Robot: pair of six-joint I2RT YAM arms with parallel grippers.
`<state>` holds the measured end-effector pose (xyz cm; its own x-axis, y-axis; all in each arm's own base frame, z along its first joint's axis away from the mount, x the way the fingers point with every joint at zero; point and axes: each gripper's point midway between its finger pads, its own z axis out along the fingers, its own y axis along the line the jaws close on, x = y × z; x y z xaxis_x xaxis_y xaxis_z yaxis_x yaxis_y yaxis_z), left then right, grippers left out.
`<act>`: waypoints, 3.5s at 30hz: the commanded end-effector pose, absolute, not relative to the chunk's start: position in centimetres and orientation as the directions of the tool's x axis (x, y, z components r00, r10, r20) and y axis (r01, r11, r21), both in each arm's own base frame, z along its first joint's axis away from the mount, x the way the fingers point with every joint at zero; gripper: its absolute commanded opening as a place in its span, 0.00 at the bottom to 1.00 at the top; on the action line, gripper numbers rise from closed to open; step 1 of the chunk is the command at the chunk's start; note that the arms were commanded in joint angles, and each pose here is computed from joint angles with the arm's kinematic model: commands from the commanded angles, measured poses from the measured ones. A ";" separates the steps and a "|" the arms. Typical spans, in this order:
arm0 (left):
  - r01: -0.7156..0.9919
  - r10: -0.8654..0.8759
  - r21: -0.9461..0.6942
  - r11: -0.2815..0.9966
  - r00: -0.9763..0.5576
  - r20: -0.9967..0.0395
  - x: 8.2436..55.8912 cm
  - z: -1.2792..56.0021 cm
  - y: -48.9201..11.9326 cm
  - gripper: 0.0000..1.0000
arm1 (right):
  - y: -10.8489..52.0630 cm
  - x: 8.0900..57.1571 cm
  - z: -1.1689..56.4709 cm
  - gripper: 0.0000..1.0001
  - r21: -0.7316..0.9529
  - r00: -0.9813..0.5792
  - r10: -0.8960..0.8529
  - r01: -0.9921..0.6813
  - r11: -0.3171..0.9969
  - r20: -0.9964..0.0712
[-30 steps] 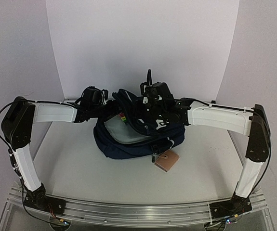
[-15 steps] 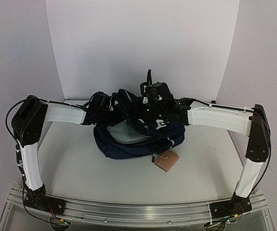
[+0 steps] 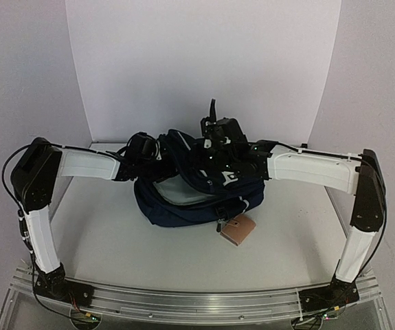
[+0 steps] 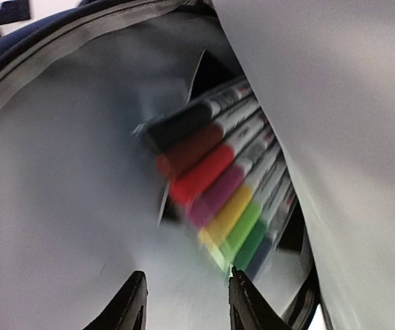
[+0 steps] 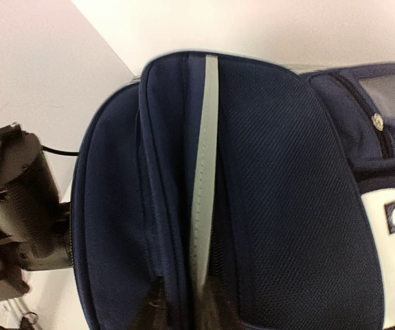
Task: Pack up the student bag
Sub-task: Place the stationery in the student bag, then adjust the student bag at the center of the board.
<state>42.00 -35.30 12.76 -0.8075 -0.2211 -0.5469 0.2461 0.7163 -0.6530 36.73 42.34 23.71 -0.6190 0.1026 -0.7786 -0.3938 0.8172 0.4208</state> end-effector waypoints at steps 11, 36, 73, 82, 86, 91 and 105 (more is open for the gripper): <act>-0.101 -0.362 -0.431 0.897 -0.728 -0.582 33.9 17.1 -16.7 0.73 | 29.4 40.1 24.9 0.98 0.344 -0.583 0.188 -0.169 0.924 -0.790; 0.574 0.058 -0.494 0.653 -0.688 -0.723 50.8 19.8 -31.8 0.97 | 24.4 37.7 10.4 0.94 0.705 -0.791 0.449 0.032 0.709 -0.416; 0.133 -0.216 -0.591 0.796 -0.849 -0.482 33.0 18.1 -19.6 1.00 | 32.2 46.3 16.3 0.98 0.406 -0.650 0.128 -0.298 0.864 -0.749; 0.198 -0.182 -0.624 0.756 -0.852 -0.491 34.7 18.1 -21.6 1.00 | 33.4 37.7 14.3 0.97 0.571 -0.803 0.147 -0.269 0.775 -0.577; 0.200 -0.152 -0.662 0.722 -0.888 -0.435 34.7 16.2 -22.9 0.97 | 35.9 35.0 12.7 0.85 0.628 -0.850 0.129 -0.265 0.732 -0.511; 0.288 -0.092 -0.745 0.602 -0.902 -0.423 33.5 16.7 -25.9 0.84 | 38.0 34.2 11.5 0.59 0.691 -0.873 0.153 -0.247 0.680 -0.463; 0.430 0.036 -0.709 0.559 -0.866 -0.498 29.7 19.1 -30.9 0.70 | 33.4 46.8 13.3 0.21 0.606 -0.722 0.253 -0.279 0.745 -0.644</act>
<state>30.54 -29.29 14.16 -0.9148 0.0136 -0.4037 0.3177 0.6413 -0.6984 41.52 34.41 9.62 -0.8243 0.2166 -0.5232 -0.1982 0.7551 0.6249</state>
